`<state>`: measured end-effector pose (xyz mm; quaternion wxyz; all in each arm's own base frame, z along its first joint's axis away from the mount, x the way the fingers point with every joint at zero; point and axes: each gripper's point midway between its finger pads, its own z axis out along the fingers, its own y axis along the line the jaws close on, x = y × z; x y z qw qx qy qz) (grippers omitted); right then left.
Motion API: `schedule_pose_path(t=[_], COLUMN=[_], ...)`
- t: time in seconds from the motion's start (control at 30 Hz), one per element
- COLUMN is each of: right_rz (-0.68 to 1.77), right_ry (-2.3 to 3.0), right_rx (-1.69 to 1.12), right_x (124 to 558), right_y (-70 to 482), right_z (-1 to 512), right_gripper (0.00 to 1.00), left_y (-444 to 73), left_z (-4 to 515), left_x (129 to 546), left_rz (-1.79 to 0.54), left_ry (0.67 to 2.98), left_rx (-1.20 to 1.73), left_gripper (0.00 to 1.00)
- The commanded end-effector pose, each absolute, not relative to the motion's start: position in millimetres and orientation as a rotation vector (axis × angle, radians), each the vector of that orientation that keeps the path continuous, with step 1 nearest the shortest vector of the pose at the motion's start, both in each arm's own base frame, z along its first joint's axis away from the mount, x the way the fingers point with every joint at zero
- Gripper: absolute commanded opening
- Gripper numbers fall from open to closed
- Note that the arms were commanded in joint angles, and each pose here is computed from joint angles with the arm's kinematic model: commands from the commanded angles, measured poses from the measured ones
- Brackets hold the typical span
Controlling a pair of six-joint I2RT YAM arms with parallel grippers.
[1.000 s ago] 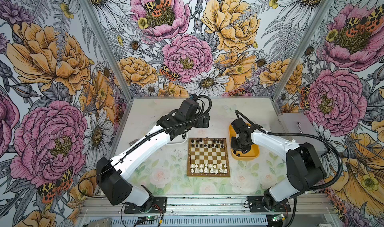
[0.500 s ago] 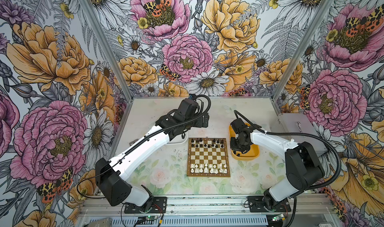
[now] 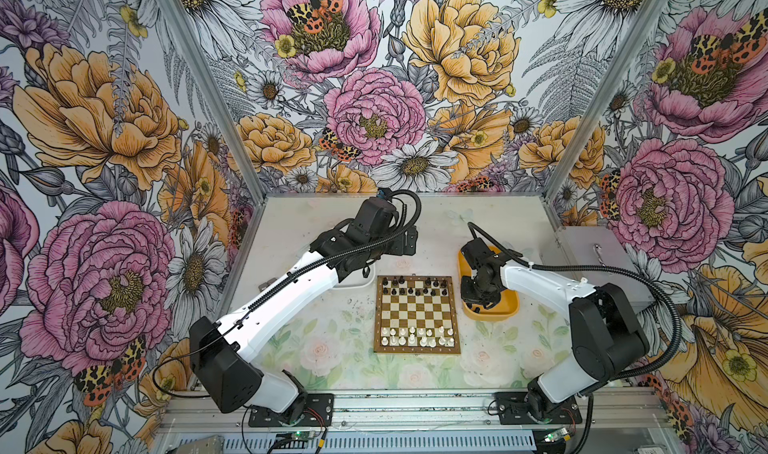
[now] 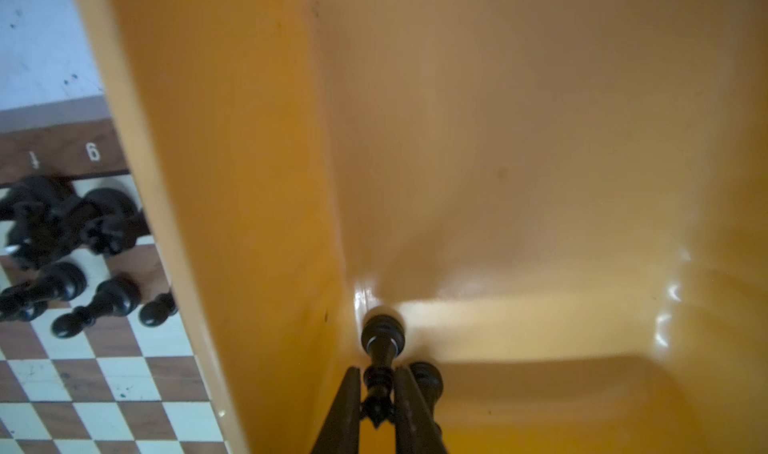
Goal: Set up the chess pieces on the board
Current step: 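Close the right gripper on the black piece in the yellow tub, then lift the black piece out of the yellow tub with the right gripper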
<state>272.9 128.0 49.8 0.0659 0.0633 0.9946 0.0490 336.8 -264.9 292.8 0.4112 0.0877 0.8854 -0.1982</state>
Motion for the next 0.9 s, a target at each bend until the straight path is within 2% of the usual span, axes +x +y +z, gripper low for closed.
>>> schedule_pose_path(t=[0.0, 0.2, 0.53, 0.87], right_rz=[0.152, 0.160, 0.157, 0.162], right_ry=[2.999, 2.993, 2.920, 2.855], right_rx=[0.176, 0.167, 0.133, 0.082], right_x=[275, 275, 292, 311], right_y=[131, 132, 128, 132], right_z=[45, 48, 89, 136], right_gripper=[0.15, 0.09, 0.08, 0.08], left_y=[-253, -251, -247, -221], left_z=[304, 303, 304, 303], left_x=[335, 333, 334, 331], left_rz=[-0.487, -0.483, -0.464, -0.448], left_ry=[2.203, 2.204, 2.198, 2.191], left_rx=[0.178, 0.170, 0.157, 0.088], left_gripper=[0.99, 0.99, 0.99, 0.99])
